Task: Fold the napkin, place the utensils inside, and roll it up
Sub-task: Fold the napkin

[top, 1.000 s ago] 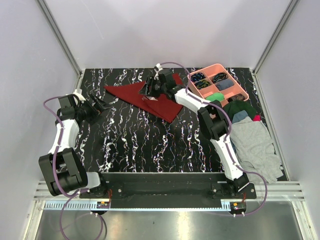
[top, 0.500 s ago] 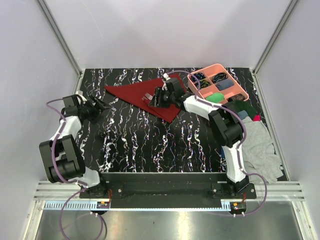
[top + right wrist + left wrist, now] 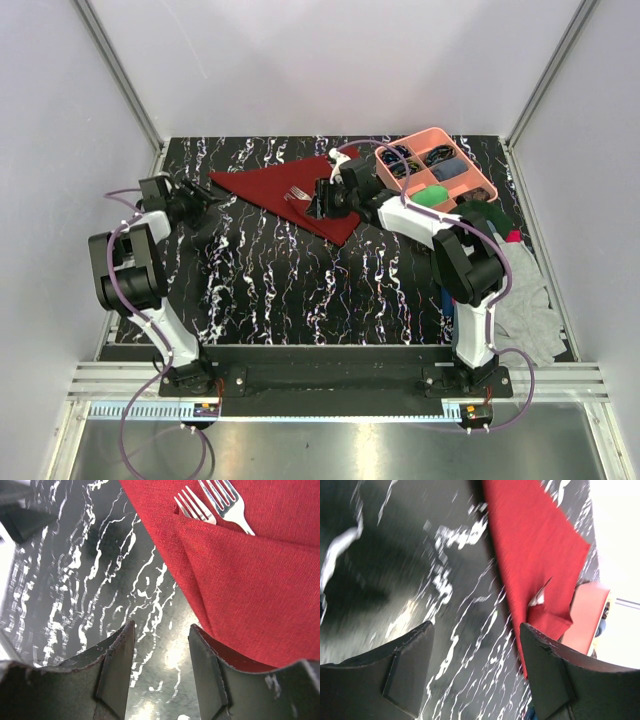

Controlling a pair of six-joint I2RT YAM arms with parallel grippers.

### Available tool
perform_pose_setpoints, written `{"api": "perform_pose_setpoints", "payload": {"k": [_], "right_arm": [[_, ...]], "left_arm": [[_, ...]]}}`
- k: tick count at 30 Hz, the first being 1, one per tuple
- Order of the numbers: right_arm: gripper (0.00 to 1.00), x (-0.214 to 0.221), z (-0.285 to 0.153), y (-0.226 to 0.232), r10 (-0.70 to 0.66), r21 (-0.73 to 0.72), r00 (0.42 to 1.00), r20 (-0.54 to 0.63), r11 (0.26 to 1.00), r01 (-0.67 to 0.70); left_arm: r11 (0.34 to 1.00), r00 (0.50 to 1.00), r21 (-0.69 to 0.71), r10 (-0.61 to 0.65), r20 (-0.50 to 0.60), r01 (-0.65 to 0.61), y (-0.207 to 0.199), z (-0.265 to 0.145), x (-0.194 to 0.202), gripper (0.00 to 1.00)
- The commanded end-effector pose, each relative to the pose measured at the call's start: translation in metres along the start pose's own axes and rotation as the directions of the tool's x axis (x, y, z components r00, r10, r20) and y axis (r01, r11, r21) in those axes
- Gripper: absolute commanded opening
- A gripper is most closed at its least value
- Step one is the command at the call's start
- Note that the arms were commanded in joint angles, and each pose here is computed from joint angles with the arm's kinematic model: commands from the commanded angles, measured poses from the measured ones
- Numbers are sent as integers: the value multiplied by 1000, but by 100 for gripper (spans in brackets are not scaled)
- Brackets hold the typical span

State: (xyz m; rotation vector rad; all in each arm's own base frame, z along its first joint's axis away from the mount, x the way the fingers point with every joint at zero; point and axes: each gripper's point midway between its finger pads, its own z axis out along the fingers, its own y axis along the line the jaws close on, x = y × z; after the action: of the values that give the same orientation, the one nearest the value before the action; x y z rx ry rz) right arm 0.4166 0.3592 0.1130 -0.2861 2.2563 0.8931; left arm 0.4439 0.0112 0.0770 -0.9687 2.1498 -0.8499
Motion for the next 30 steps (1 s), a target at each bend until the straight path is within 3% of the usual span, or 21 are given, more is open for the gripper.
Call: {"api": "perform_pose_setpoints", "payload": {"k": [1, 6, 11, 21, 30], "right_arm": [[55, -12, 7, 15, -161, -48, 986, 34, 985, 163], [53, -2, 31, 26, -254, -103, 966, -42, 963, 249], [51, 0, 51, 25, -313, -69, 944, -108, 949, 307], [50, 30, 80, 6, -333, -35, 918, -217, 942, 333], [50, 36, 87, -9, -356, 28, 903, -239, 927, 373]], "left_arm": [[997, 995, 31, 72, 63, -74, -22, 4, -30, 70], [997, 997, 25, 66, 48, -67, -17, 7, -25, 68], [998, 999, 40, 40, 28, -41, -17, 9, -22, 68], [997, 1000, 79, 7, 8, -8, -27, 8, -20, 68], [996, 1000, 91, -1, -1, 1, -29, 9, -19, 67]]}}
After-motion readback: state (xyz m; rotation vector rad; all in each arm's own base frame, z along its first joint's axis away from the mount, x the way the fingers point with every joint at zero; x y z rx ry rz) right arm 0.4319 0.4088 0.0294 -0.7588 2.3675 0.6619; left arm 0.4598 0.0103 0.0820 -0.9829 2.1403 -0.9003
